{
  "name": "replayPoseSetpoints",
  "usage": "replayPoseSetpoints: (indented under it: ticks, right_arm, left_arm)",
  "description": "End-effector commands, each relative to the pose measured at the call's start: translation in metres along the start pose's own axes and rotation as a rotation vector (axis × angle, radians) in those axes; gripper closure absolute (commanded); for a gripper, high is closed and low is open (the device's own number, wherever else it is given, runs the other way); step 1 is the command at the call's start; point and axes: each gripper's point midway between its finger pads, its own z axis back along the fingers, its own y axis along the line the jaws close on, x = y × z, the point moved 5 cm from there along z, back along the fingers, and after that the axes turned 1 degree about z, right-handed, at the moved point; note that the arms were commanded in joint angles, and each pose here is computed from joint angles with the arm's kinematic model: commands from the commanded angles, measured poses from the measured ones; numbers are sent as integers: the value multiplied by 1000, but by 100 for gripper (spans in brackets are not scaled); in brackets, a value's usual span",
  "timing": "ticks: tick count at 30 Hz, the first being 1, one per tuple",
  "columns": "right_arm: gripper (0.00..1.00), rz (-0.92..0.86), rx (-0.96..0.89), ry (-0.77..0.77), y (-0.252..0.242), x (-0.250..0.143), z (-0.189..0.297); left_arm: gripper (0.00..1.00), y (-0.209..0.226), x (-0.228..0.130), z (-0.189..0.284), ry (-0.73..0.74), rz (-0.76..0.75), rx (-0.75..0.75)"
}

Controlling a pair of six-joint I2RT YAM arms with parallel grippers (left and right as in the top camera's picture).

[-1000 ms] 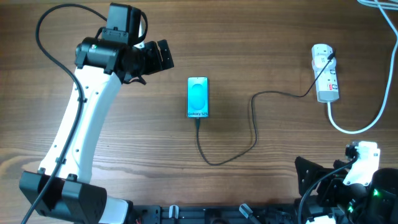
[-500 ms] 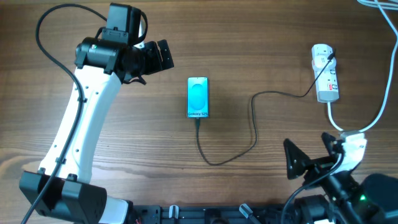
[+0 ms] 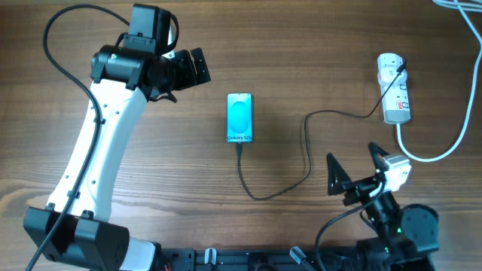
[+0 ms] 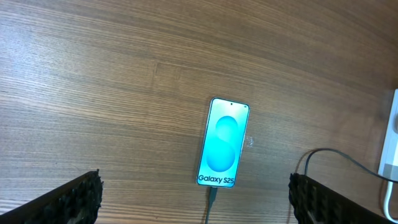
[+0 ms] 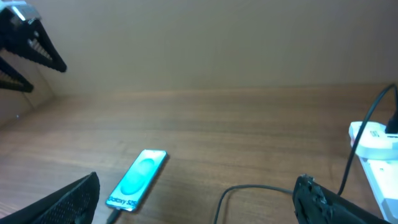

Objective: Plug charger to phone and switch on socket

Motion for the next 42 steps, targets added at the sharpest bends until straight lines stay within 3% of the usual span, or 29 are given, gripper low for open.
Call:
replayPoseSetpoints:
  ticks: [1, 16, 23, 28, 31, 42]
  right_arm:
    - [0, 51, 23, -41, 0, -6, -6]
    - [0, 94, -52, -281, -15, -6, -22]
    - [0, 88, -107, -265, -22, -10, -23]
    - [0, 82, -141, -127, -29, -37, -27]
    - [0, 155, -146, -122, -29, -37, -27]
    - [0, 149, -205, -125, -41, -36, -25]
  left_arm:
    - [0, 0, 0, -1, -4, 2, 11]
    - [0, 0, 0, -1, -4, 2, 11]
    - [0, 0, 0, -1, -4, 2, 11]
    - [0, 0, 0, -1, -4, 2, 11]
    - [0, 0, 0, -1, -4, 2, 11]
    - [0, 0, 0, -1, -4, 2, 11]
